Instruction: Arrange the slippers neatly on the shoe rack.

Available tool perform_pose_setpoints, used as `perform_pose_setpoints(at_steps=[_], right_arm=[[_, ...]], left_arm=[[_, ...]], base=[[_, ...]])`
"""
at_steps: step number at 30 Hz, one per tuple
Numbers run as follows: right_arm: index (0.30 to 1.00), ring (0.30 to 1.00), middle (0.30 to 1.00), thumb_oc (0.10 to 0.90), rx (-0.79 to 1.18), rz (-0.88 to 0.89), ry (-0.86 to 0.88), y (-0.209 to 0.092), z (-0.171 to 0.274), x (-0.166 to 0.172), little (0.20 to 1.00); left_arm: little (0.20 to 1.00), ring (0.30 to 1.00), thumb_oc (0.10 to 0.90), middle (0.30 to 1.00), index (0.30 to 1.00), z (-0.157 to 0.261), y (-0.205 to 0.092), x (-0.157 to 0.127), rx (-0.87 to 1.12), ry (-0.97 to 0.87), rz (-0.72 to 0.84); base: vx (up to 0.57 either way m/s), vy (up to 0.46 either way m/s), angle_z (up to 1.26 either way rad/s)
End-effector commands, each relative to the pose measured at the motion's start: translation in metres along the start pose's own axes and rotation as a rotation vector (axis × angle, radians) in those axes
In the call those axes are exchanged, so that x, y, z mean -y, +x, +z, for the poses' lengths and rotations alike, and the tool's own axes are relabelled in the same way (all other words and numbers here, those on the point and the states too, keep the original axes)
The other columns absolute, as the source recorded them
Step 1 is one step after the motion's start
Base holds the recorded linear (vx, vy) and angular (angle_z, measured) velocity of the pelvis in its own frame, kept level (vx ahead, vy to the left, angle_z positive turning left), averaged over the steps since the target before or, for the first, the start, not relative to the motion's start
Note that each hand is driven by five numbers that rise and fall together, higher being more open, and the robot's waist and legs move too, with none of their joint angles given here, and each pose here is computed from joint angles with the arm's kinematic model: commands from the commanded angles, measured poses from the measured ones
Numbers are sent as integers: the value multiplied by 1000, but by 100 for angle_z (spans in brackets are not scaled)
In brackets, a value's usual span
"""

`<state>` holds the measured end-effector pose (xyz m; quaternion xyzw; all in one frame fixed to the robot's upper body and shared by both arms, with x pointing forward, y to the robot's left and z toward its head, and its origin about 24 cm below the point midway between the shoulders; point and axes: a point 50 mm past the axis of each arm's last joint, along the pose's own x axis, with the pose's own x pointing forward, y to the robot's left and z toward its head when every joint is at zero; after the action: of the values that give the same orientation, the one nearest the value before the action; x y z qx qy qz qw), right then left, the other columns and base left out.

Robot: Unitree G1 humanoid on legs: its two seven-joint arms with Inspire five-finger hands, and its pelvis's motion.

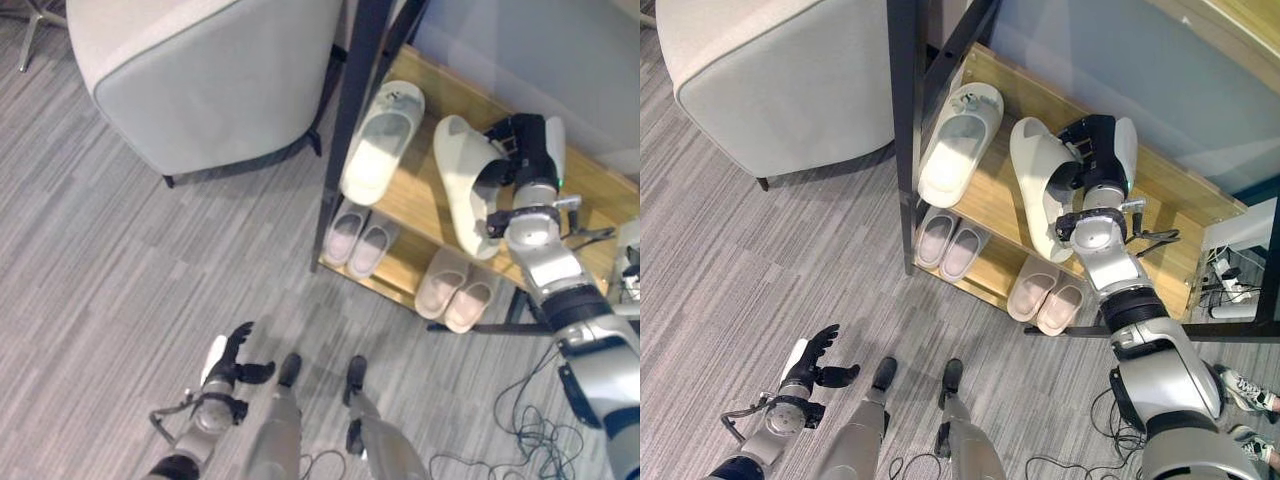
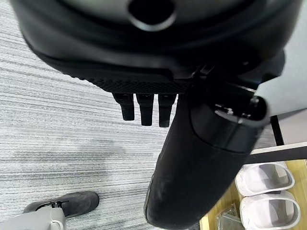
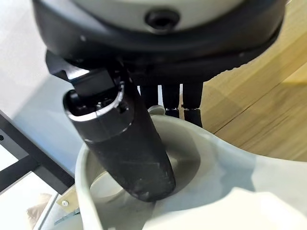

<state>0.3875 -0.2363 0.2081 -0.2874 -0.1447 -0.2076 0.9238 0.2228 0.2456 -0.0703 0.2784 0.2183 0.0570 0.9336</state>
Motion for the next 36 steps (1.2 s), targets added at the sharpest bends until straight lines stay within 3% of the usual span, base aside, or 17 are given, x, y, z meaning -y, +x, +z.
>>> perform_pose_setpoints(at_steps=[1, 20, 32, 36], right_arm=[[900, 900, 900, 800, 156, -234, 16, 30, 52, 48, 900], [900, 900, 900, 800, 169, -77, 54, 13, 45, 29, 900], [900, 900, 900, 800, 197, -76, -52, 11, 47, 36, 900], [900, 900, 900, 800, 197, 65, -127, 20, 58, 40, 900]], left_arm=[[900, 900, 800, 900, 900, 14, -1, 8, 86, -49, 4], [900, 900, 800, 900, 900, 4, -3, 8, 35, -43, 4], [900, 900, 800, 900, 900, 3, -2, 4, 24, -30, 17], [900, 900, 800, 900, 900, 3, 1, -4, 29, -8, 14]], base=[[0, 0, 0], [1, -4, -4], [0, 0, 0], [-7, -8, -3]])
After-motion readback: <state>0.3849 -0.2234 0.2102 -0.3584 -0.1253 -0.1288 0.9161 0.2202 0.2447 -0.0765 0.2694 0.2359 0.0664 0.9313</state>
